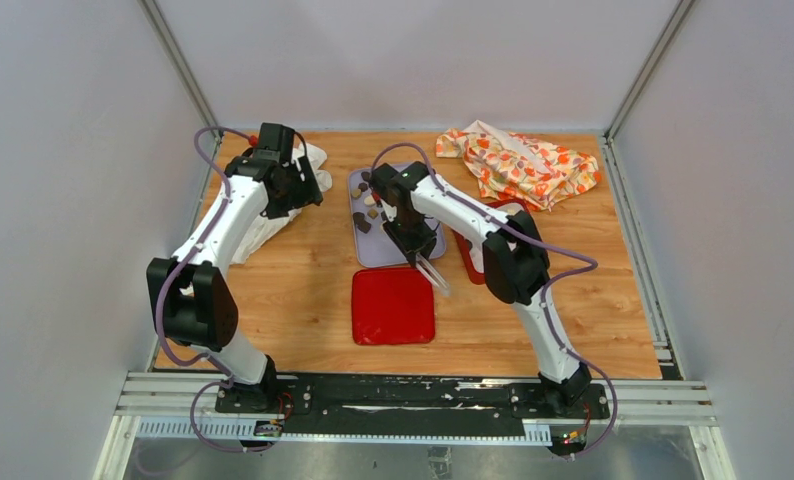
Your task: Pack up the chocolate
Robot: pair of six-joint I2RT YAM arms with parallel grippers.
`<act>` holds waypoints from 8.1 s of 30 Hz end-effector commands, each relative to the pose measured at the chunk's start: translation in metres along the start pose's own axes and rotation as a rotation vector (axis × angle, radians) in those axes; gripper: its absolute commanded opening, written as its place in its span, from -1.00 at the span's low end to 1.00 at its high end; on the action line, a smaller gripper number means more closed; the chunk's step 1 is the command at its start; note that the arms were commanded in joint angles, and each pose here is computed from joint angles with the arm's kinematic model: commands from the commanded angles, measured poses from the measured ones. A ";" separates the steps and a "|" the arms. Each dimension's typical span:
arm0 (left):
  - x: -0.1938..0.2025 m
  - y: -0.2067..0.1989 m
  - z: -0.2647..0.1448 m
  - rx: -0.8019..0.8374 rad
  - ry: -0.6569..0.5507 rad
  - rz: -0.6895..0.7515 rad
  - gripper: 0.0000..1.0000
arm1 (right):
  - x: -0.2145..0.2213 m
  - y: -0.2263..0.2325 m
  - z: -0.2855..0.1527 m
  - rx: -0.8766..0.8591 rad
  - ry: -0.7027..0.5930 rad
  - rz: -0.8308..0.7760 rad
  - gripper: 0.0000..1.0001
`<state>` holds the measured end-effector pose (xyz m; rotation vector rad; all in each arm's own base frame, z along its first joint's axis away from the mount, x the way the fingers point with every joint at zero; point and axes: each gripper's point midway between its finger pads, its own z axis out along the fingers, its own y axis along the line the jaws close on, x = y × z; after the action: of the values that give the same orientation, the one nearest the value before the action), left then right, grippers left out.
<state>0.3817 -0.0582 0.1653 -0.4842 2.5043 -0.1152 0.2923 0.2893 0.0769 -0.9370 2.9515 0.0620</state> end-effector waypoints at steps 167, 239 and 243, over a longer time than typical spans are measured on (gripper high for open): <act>-0.003 -0.012 0.026 0.026 0.059 -0.009 0.54 | 0.113 -0.106 -0.113 0.199 -0.067 0.273 -0.72; 0.003 0.005 0.007 -0.002 0.027 0.010 0.55 | -0.056 -0.015 0.001 0.093 -0.099 0.038 0.00; 0.003 0.006 0.007 -0.004 0.027 0.010 0.54 | -0.058 -0.015 0.003 0.094 -0.101 0.039 0.00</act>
<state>0.3855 -0.0599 0.1481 -0.4823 2.5561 -0.1259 0.3471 0.3069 0.0768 -0.8321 2.8656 0.0012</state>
